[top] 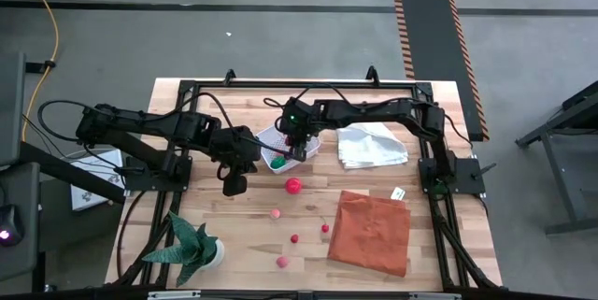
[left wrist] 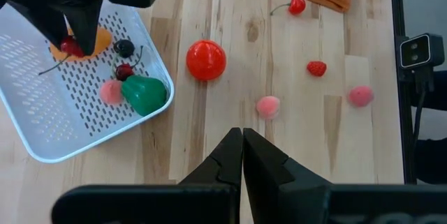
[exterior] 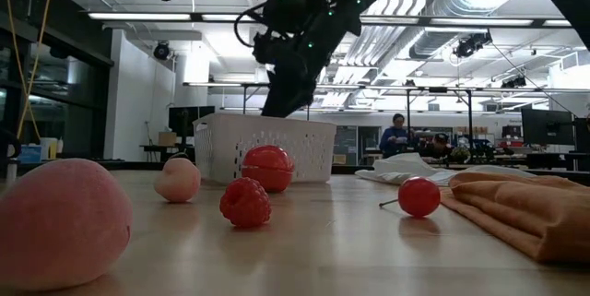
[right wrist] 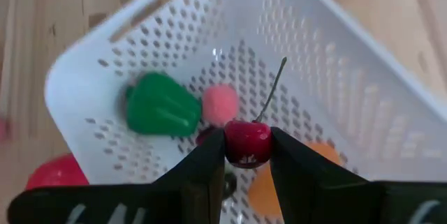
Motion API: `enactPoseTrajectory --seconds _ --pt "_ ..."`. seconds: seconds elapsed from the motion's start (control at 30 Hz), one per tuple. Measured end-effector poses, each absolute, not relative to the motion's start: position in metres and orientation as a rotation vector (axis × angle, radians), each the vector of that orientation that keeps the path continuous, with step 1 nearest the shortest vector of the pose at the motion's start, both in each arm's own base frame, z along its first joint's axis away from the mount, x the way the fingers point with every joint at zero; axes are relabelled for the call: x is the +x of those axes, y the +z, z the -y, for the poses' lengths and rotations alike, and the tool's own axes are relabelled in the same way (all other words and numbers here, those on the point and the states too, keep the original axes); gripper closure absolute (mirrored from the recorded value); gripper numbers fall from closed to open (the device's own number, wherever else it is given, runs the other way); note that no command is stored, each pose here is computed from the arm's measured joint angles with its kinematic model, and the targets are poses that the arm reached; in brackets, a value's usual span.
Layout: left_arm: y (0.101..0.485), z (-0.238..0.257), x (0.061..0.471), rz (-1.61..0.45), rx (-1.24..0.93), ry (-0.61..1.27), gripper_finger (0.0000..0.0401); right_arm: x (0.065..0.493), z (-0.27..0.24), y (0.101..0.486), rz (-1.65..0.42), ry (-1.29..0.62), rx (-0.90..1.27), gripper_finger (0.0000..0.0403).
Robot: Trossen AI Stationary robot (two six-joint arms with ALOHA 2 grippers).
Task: Pick and placing Produce into tupperware
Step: Put the top red cherry in the basket
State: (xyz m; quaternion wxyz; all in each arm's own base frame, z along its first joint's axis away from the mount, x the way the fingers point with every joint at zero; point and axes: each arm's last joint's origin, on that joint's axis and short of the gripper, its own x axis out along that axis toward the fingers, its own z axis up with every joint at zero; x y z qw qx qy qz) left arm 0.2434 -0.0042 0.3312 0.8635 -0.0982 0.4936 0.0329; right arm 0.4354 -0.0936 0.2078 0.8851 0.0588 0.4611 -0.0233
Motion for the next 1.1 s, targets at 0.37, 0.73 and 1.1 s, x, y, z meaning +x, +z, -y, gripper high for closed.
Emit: enactPoseTrajectory --seconds 0.37,0.73,1.1 --pt "0.331 0.004 0.243 -1.035 -0.206 0.069 0.0398 0.438 0.098 0.195 -0.976 -0.053 0.169 0.0318" --pt "0.331 0.004 0.244 -1.033 -0.206 0.069 0.0398 0.438 0.098 0.194 -0.980 -0.052 0.170 0.0318" --pt "0.331 0.004 0.244 -1.033 -0.205 0.068 0.0398 0.438 0.098 0.194 -0.979 -0.048 0.171 0.0281"
